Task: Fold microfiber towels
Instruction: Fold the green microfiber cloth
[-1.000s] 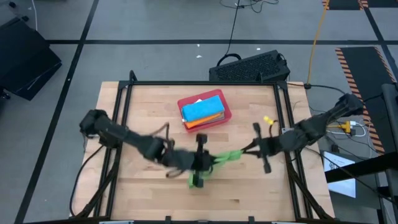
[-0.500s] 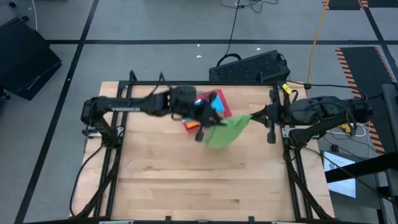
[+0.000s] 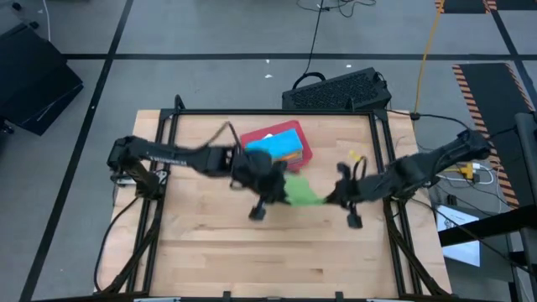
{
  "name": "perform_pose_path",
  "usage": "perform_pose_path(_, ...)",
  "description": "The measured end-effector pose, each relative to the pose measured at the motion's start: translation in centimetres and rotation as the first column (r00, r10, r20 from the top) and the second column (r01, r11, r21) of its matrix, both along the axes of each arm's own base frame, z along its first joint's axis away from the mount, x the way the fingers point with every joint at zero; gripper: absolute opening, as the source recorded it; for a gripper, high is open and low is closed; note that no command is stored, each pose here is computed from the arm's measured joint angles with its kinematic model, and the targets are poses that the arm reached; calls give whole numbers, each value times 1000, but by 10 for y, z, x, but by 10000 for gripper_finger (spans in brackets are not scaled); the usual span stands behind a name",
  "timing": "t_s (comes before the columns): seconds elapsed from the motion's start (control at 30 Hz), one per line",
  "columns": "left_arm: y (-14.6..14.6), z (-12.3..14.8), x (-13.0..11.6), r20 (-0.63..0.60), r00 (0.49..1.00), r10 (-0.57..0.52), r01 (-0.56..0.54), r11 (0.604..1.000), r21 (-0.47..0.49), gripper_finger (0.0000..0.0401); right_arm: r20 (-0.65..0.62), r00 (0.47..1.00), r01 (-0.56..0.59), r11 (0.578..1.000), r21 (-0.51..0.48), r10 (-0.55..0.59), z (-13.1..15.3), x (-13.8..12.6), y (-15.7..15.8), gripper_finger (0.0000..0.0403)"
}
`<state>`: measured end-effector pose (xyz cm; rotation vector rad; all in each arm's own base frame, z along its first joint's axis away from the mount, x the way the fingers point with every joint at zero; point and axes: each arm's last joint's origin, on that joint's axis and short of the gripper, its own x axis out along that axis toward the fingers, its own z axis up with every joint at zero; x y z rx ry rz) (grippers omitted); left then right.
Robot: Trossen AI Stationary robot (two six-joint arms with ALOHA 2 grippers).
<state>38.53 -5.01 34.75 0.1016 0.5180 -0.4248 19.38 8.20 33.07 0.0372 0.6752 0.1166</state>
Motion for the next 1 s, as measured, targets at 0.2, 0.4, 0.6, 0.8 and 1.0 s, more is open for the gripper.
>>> perform_pose_path(0.2,-66,-34,-9,-16,998,52,-53,998,-30,18,-54,989,-130,987,92,136,-42,14,37,9)
perform_pose_path(0.4,-119,-76,-32,33,983,180,-178,982,-58,13,-51,973,-216,968,124,224,-74,24,62,10)
perform_pose_path(0.6,-150,-112,-62,110,942,318,-302,943,-138,15,-34,967,-247,964,95,251,-89,40,70,10)
perform_pose_path(0.8,-153,-141,-83,99,906,411,-397,908,-136,17,-17,974,-225,974,36,225,-101,62,57,10)
perform_pose_path(1.0,-142,-164,-93,57,859,509,-499,857,-125,12,-37,992,-126,990,-65,124,-114,82,31,10)
